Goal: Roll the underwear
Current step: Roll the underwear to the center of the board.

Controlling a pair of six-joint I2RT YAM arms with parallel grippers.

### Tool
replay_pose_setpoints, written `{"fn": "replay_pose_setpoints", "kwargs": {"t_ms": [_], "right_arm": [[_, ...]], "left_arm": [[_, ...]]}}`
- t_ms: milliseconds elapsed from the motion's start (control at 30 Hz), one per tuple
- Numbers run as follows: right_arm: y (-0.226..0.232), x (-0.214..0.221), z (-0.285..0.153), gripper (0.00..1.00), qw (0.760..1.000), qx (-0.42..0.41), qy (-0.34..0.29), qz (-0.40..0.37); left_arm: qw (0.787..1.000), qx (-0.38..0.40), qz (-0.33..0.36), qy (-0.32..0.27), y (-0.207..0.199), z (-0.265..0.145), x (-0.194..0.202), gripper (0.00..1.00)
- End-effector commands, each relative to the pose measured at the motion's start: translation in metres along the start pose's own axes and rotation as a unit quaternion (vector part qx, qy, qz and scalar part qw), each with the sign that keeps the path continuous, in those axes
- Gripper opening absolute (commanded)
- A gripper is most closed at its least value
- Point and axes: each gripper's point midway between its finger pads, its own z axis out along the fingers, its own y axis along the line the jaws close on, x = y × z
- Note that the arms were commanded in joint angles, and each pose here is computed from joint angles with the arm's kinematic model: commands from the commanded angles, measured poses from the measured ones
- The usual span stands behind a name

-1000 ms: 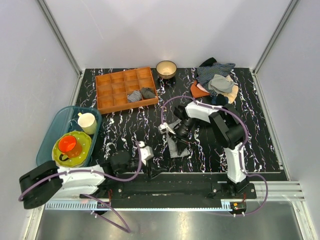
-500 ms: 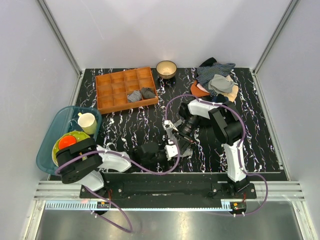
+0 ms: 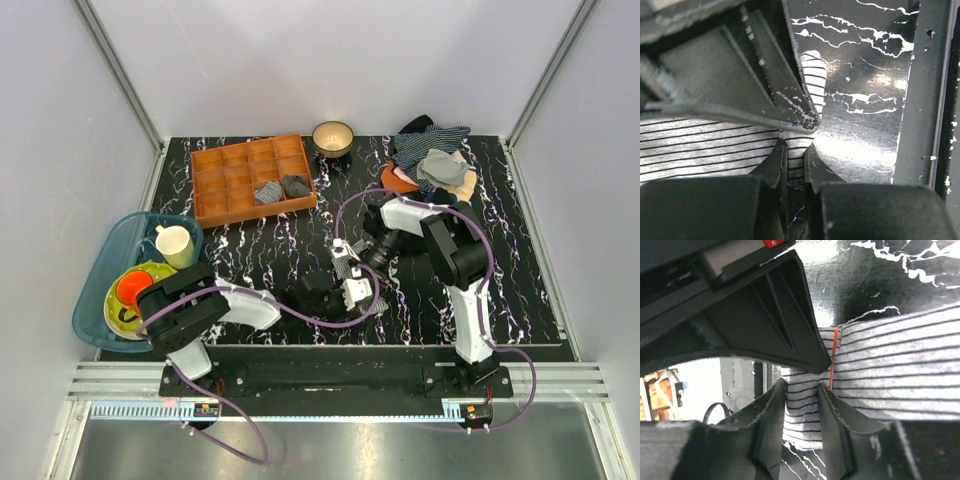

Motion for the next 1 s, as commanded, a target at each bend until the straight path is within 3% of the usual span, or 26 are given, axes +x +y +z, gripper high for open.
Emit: {"fn": "replay_pose_setpoints", "kwargs": {"t_ms": [0,133,267,367,433,633,733,833,967], "right_arm": [[-0.005,-0.012,-0.030,0.43,0.996,0.063,-0.044,-0.033],[-0.009,-0.017,-0.079,0.47,0.984,0.133,-0.113,-0.044],[0.006,-0.020,-0.116,0.47,0.962,0.212,-0.143,-0.097],[0.027,-0.017,-0.118,0.47,0.943,0.252,-0.138,-0.170],[0.046,-0.020,-0.119,0.53,0.917,0.277,-0.132,-0.254],[0.042,-0.012,-0.072,0.70,0.846,0.348,-0.023,-0.404],[0.025,-0.015,-0.052,0.71,0.817,0.361,0.022,-0.448],[0.004,-0.022,-0.045,0.70,0.788,0.385,0.063,-0.477],[-0.013,-0.020,-0.040,0.70,0.774,0.398,0.087,-0.485]], "left_arm": [[0.994,0.058,-0.085,0.022,-0.009,-0.002,0.017,0.00],[0.979,0.090,-0.181,0.038,0.000,-0.005,0.030,0.00],[0.954,0.123,-0.269,0.042,0.008,-0.007,0.035,0.00],[0.928,0.136,-0.340,0.061,0.018,-0.008,0.043,0.00],[0.906,0.136,-0.394,0.076,0.026,-0.009,0.053,0.00],[0.859,0.140,-0.481,0.100,0.043,-0.002,0.064,0.03],[0.842,0.143,-0.507,0.119,0.049,0.004,0.069,0.04],[0.834,0.142,-0.518,0.125,0.053,0.008,0.071,0.04],[0.833,0.135,-0.522,0.127,0.059,0.011,0.071,0.04]]}}
